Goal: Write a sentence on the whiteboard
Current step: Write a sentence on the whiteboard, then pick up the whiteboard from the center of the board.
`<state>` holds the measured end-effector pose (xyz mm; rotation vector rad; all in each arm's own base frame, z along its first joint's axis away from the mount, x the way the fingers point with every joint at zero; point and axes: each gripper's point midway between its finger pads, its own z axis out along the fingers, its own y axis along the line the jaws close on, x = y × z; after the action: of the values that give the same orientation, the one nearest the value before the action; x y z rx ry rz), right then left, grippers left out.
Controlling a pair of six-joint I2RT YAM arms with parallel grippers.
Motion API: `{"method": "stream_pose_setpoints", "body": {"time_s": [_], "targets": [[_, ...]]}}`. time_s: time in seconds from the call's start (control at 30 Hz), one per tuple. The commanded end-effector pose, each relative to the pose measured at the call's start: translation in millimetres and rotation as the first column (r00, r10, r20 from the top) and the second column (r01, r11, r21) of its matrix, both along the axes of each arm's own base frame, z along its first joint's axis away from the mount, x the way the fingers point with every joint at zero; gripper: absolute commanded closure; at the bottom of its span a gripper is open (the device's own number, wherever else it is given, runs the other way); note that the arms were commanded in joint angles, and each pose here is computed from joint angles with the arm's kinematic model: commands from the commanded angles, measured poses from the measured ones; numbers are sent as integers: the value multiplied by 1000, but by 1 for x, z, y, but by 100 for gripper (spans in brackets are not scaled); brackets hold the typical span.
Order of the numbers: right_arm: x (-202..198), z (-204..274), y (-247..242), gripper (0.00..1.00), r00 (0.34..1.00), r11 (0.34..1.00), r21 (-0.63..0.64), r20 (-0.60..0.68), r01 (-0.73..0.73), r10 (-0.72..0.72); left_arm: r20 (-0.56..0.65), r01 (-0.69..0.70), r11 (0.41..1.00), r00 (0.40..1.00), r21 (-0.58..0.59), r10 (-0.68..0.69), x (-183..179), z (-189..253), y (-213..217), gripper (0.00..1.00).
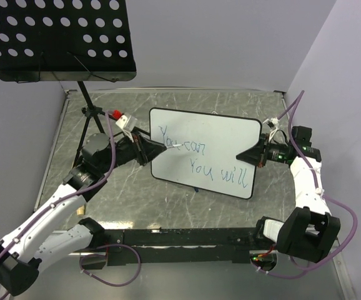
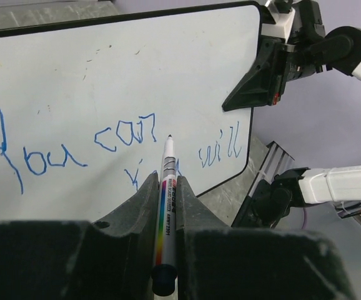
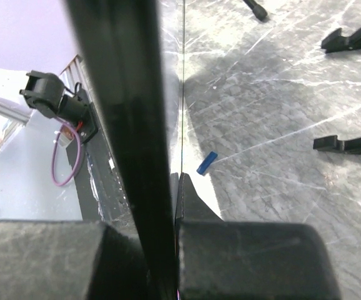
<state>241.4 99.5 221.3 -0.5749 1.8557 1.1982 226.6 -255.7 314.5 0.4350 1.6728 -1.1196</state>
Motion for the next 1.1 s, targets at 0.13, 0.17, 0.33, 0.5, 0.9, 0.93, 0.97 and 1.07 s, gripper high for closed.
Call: {"method": "stream_pose_setpoints", "body": {"time_s": [0.13,0.17,0.33,0.5,0.9,0.93,0.97,1.07], "targets": [[-14,82,5,100,975,984,147,209,-105,72,72,2,996,997,-85,4,-24,29,17,99],[-13,84,4,100,970,986,131,234,-103,70,72,2,996,997,-87,4,-26,28,19,99],[-4,112,-8,100,955,991,119,294,-60,23,94,-3,996,995,-91,11,-39,33,29,99],[3,129,-22,100,959,986,165,279,1,-47,91,-32,995,995,-92,40,-47,24,39,99],[3,170,-34,100,925,987,159,369,38,-95,69,-34,995,997,-91,41,-45,11,38,99],[2,171,-34,100,923,987,156,374,36,-93,63,-33,995,997,-89,39,-44,10,37,99],[2,172,-34,100,921,987,156,377,37,-94,60,-36,995,997,-88,42,-43,9,37,99],[-2,173,-31,100,915,989,143,393,34,-88,54,-39,996,998,-80,43,-41,6,36,99]]}}
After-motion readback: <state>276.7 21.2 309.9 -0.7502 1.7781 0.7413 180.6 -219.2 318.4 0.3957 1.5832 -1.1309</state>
